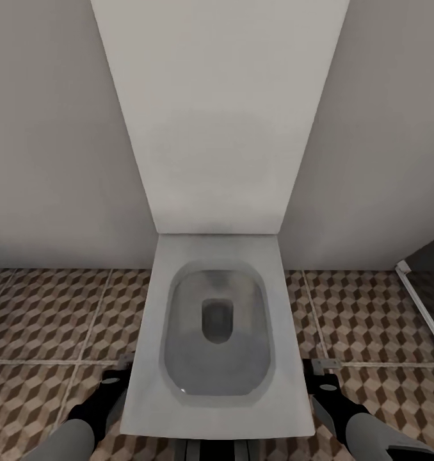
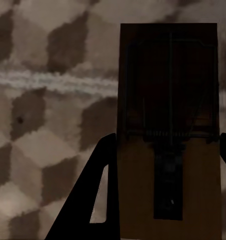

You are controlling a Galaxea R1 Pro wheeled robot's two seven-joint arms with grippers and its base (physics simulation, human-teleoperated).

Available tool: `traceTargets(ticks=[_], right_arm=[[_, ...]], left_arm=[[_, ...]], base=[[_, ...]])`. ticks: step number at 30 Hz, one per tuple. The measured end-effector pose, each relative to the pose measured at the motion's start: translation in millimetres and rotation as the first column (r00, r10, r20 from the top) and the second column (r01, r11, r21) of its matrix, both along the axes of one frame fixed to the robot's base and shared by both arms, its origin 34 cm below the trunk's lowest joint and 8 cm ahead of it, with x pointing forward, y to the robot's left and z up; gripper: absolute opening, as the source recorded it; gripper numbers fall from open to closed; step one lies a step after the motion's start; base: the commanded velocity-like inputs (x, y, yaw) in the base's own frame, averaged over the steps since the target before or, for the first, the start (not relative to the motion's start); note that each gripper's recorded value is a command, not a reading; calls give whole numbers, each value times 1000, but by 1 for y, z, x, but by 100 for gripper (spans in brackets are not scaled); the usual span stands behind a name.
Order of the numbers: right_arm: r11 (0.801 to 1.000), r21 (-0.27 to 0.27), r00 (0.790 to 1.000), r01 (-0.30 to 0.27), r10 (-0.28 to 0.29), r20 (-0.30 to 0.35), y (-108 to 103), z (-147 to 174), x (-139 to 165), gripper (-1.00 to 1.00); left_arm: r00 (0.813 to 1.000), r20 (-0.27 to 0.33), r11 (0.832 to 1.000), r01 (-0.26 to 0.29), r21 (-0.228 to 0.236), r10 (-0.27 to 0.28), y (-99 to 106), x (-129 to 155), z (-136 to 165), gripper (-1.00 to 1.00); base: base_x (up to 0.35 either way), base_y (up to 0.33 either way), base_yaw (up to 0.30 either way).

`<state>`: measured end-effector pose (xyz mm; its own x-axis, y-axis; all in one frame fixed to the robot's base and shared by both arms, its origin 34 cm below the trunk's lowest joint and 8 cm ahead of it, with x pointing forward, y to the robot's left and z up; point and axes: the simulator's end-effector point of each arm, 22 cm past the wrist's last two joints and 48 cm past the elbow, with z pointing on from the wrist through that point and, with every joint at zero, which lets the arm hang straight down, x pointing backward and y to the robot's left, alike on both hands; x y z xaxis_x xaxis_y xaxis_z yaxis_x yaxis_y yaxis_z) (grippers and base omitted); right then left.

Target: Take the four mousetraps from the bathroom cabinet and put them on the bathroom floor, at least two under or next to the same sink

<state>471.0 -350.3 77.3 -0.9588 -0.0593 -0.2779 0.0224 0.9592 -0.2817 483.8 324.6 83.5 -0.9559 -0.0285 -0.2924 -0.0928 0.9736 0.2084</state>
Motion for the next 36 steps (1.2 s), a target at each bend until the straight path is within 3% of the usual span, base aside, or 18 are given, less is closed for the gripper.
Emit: traceTargets(ticks=[10, 36], right_arm=[[1000, -2, 1000, 0, 0, 1, -1, 0, 0, -100], [1000, -9, 1000, 1, -1, -31, -7, -12, -13, -100]], left_arm=[[1000, 0, 999, -7, 36, 7, 29, -1, 3, -100], [999, -35, 999, -6, 38, 7, 30, -15, -11, -100]], base=[[0, 0, 0], [0, 0, 0]])
